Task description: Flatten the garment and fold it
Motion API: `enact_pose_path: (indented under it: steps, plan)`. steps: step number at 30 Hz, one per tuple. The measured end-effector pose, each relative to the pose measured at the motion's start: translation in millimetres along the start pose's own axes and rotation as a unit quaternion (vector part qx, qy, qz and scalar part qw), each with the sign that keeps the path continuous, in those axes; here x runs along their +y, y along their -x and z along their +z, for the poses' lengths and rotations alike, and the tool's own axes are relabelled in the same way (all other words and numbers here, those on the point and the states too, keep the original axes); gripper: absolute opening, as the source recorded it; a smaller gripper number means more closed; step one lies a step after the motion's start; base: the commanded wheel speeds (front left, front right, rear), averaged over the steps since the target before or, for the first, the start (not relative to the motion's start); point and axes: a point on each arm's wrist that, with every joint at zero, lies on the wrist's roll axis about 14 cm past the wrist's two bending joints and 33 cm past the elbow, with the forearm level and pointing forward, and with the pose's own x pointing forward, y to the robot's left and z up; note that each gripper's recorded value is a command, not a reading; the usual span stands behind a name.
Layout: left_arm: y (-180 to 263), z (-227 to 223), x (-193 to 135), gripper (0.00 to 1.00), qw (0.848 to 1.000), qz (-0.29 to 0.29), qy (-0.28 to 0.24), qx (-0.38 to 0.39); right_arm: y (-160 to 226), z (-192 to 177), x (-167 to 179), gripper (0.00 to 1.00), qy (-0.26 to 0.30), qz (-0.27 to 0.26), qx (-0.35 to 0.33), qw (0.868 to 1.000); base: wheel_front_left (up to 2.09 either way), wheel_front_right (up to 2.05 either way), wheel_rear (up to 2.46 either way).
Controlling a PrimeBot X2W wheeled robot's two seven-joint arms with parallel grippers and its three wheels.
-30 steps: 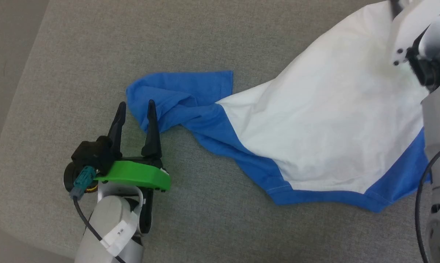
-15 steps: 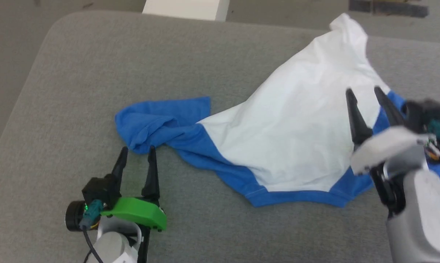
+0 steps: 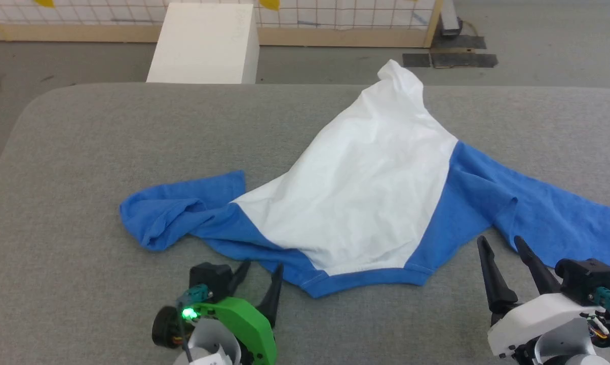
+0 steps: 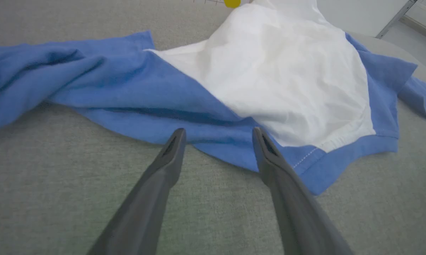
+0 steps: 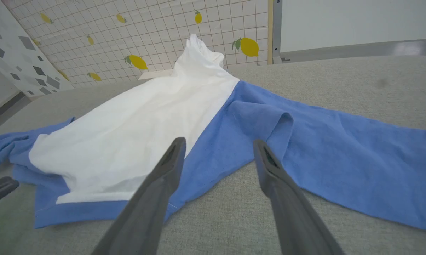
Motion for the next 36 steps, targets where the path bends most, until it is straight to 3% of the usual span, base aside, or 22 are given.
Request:
enact_pose_path:
  steps: [5, 14, 15, 16, 17, 24, 30, 34, 36]
  plan:
    - [-1.8, -30.7, -6.8, 1.00, 0.996, 0.003, 0.018, 0.089, 8.7, 6.0, -5.6, 1.00, -0.003, -0.010, -0.010, 1.000, 0.00, 0.00, 0.00]
    - [-17.0, -39.4, -11.1, 1.00, 0.988, 0.006, 0.026, 0.152, 16.9, 4.4, -13.8, 1.00, -0.014, -0.024, -0.010, 1.000, 0.00, 0.00, 0.00]
    - [-18.8, -40.2, -12.1, 0.60, 0.987, 0.004, 0.025, 0.160, 16.9, 3.5, -14.2, 1.00, -0.015, -0.025, -0.009, 1.000, 0.00, 0.00, 0.00]
    - [-20.6, -41.8, -12.8, 0.36, 0.985, 0.001, 0.023, 0.170, 16.7, 2.6, -14.4, 1.00, -0.016, -0.025, -0.008, 1.000, 0.00, 0.00, 0.00]
    - [-21.8, -42.7, -13.4, 0.00, 0.984, -0.001, 0.019, 0.178, 16.6, 1.9, -14.7, 1.00, -0.017, -0.026, -0.007, 1.000, 0.00, 0.00, 0.00]
    - [-16.5, -36.4, -7.4, 0.00, 0.984, -0.003, 0.023, 0.175, 13.4, 0.7, -17.5, 1.00, -0.022, -0.029, -0.007, 0.999, 0.00, 0.00, 0.00]
    - [34.7, -43.0, 29.5, 0.00, 0.981, 0.063, 0.034, 0.181, 5.0, 6.0, -12.8, 1.00, -0.018, -0.018, -0.011, 1.000, 0.00, 0.00, 0.00]
    - [58.3, -50.8, 34.5, 0.00, 0.976, 0.084, 0.058, 0.194, -0.8, -2.4, -2.7, 1.00, -0.016, -0.002, 0.017, 1.000, 0.00, 0.00, 0.00]
    - [67.5, -53.4, 37.3, 0.78, 0.974, 0.098, 0.068, 0.195, -1.8, -16.3, 4.0, 1.00, -0.018, 0.008, 0.057, 0.998, 0.00, 0.00, 0.00]
